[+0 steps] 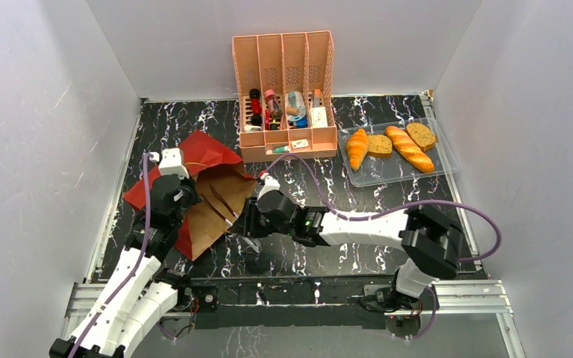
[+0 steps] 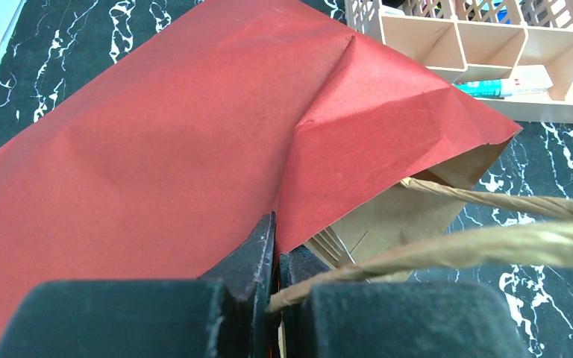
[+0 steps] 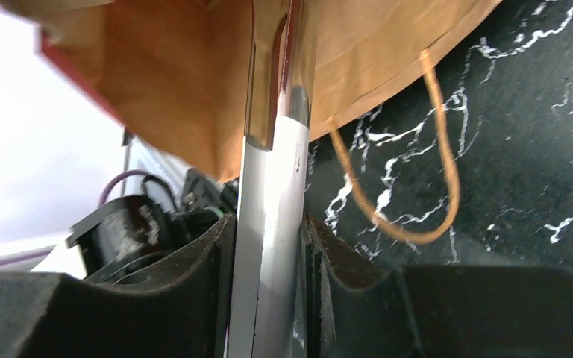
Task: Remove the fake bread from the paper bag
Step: Take out the fake bread from the paper bag, then place the fake bread in the container.
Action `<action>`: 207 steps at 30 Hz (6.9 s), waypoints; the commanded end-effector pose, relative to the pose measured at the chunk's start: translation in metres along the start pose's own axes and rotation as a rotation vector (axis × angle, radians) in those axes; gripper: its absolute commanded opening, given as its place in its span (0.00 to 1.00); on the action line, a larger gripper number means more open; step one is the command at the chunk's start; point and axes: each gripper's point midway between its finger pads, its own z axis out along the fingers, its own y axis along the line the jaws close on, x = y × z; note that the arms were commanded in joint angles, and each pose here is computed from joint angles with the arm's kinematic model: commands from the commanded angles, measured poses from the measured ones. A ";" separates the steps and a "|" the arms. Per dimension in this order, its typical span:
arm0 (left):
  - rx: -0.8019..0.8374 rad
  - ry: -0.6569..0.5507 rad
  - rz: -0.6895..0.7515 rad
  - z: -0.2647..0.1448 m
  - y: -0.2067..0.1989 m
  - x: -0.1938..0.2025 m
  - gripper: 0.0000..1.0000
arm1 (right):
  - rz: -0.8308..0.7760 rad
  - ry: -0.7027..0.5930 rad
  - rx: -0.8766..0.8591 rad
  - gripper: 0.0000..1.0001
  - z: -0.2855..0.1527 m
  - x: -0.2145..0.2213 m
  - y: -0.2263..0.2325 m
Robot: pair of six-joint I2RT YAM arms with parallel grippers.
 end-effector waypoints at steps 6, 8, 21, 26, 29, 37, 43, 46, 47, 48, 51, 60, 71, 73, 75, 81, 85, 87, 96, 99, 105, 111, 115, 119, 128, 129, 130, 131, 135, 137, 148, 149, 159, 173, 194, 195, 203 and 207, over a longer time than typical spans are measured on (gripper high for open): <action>0.057 -0.004 -0.061 -0.018 -0.010 -0.015 0.00 | 0.033 -0.205 -0.025 0.32 0.042 -0.040 0.009; 0.063 0.002 -0.068 -0.019 -0.011 -0.014 0.00 | 0.043 -0.202 -0.008 0.32 0.055 -0.036 -0.001; 0.080 0.021 -0.072 -0.025 -0.013 -0.012 0.00 | 0.049 -0.249 0.019 0.36 0.091 -0.047 -0.014; 0.089 0.036 -0.069 -0.026 -0.015 -0.010 0.00 | 0.052 -0.259 0.020 0.37 0.102 -0.051 -0.017; 0.093 0.041 -0.070 -0.026 -0.015 -0.009 0.00 | 0.053 -0.269 0.032 0.38 0.108 -0.053 -0.021; 0.104 0.058 -0.077 -0.028 -0.017 -0.006 0.00 | 0.053 -0.292 0.049 0.38 0.126 -0.065 -0.026; 0.111 0.063 -0.086 -0.029 -0.019 -0.005 0.00 | 0.056 -0.304 0.048 0.39 0.138 -0.079 -0.030; 0.111 0.067 -0.087 -0.029 -0.019 -0.006 0.00 | 0.052 -0.307 0.040 0.39 0.146 -0.086 -0.031; 0.111 0.069 -0.088 -0.029 -0.020 -0.006 0.00 | 0.050 -0.310 0.035 0.39 0.148 -0.089 -0.030; 0.114 0.070 -0.088 -0.029 -0.020 -0.006 0.00 | 0.049 -0.311 0.031 0.39 0.149 -0.091 -0.029; 0.113 0.082 -0.090 -0.027 -0.021 -0.003 0.00 | 0.043 -0.315 0.016 0.39 0.152 -0.095 -0.027; 0.120 0.095 -0.101 -0.025 -0.024 -0.001 0.00 | 0.004 -0.313 0.006 0.38 0.161 -0.098 -0.026; 0.154 0.114 -0.101 -0.021 -0.033 -0.006 0.00 | -0.005 -0.269 -0.039 0.38 0.182 -0.095 -0.027; 0.155 0.114 -0.100 -0.021 -0.033 -0.006 0.00 | -0.011 -0.250 -0.043 0.38 0.186 -0.092 -0.028; 0.153 0.117 -0.103 -0.020 -0.034 -0.005 0.00 | -0.025 -0.226 -0.046 0.38 0.190 -0.087 -0.029; 0.152 0.137 -0.111 -0.016 -0.034 0.004 0.00 | -0.065 -0.168 -0.029 0.47 0.193 -0.070 -0.043; 0.149 0.147 -0.115 -0.014 -0.034 0.008 0.00 | -0.130 -0.177 -0.013 0.52 0.189 -0.070 -0.046; 0.145 0.145 -0.111 -0.014 -0.034 0.007 0.00 | -0.179 -0.188 0.010 0.55 0.188 -0.071 -0.046; 0.137 0.142 -0.105 -0.013 -0.032 0.006 0.00 | -0.411 -0.212 0.136 0.59 0.184 -0.057 -0.058; 0.138 0.142 -0.104 -0.013 -0.032 0.006 0.00 | -0.469 -0.223 0.178 0.59 0.184 -0.051 -0.064; 0.147 0.143 -0.107 -0.013 -0.035 0.005 0.00 | -0.532 -0.226 0.256 0.54 0.189 -0.043 -0.083; 0.151 0.145 -0.110 -0.013 -0.036 0.004 0.00 | -0.513 -0.228 0.302 0.23 0.199 -0.040 -0.093; 0.135 0.140 -0.106 -0.015 -0.032 0.003 0.00 | -0.480 -0.244 0.320 0.03 0.194 -0.046 -0.090; 0.099 0.135 -0.108 -0.015 -0.025 0.004 0.00 | -0.433 -0.269 0.306 0.00 0.179 -0.054 -0.079; 0.009 0.115 -0.124 -0.013 -0.010 0.001 0.00 | -0.378 -0.280 0.259 0.00 0.136 -0.063 -0.050; 0.003 0.115 -0.125 -0.012 -0.010 0.001 0.00 | -0.377 -0.277 0.257 0.00 0.132 -0.062 -0.048; -0.001 0.117 -0.124 -0.012 -0.009 0.001 0.00 | -0.376 -0.273 0.257 0.00 0.129 -0.061 -0.047; -0.004 0.117 -0.125 -0.011 -0.009 0.001 0.00 | -0.375 -0.271 0.256 0.00 0.125 -0.060 -0.044; -0.010 0.117 -0.118 -0.011 -0.008 0.001 0.00 | -0.366 -0.265 0.245 0.00 0.110 -0.056 -0.037; -0.017 0.115 -0.111 -0.011 -0.006 0.001 0.00 | -0.362 -0.258 0.238 0.00 0.102 -0.053 -0.032; -0.046 0.095 -0.089 0.000 -0.003 -0.002 0.00 | -0.420 -0.195 0.232 0.00 0.042 0.000 -0.004; -0.051 0.091 -0.090 0.001 -0.002 -0.003 0.00 | -0.412 -0.187 0.232 0.00 0.035 0.005 -0.004; -0.112 0.030 -0.059 0.000 0.009 -0.025 0.00 | -0.320 -0.176 0.295 0.00 -0.051 0.038 -0.030; -0.073 -0.027 0.007 -0.019 0.008 -0.055 0.00 | -0.110 -0.437 0.310 0.00 -0.167 -0.010 -0.045; 0.619 -0.073 0.200 -0.090 -0.087 -0.057 0.00 | 0.056 -0.708 0.442 0.00 -0.189 -0.166 -0.106; 0.646 -0.066 0.208 -0.092 -0.091 -0.055 0.00 | 0.075 -0.716 0.445 0.00 -0.192 -0.172 -0.114; 0.784 -0.021 0.251 -0.109 -0.106 -0.044 0.00 | 0.183 -0.738 0.457 0.00 -0.201 -0.202 -0.161; 0.764 -0.037 0.255 -0.114 -0.100 -0.042 0.00 | 0.237 -0.741 0.449 0.00 -0.206 -0.210 -0.184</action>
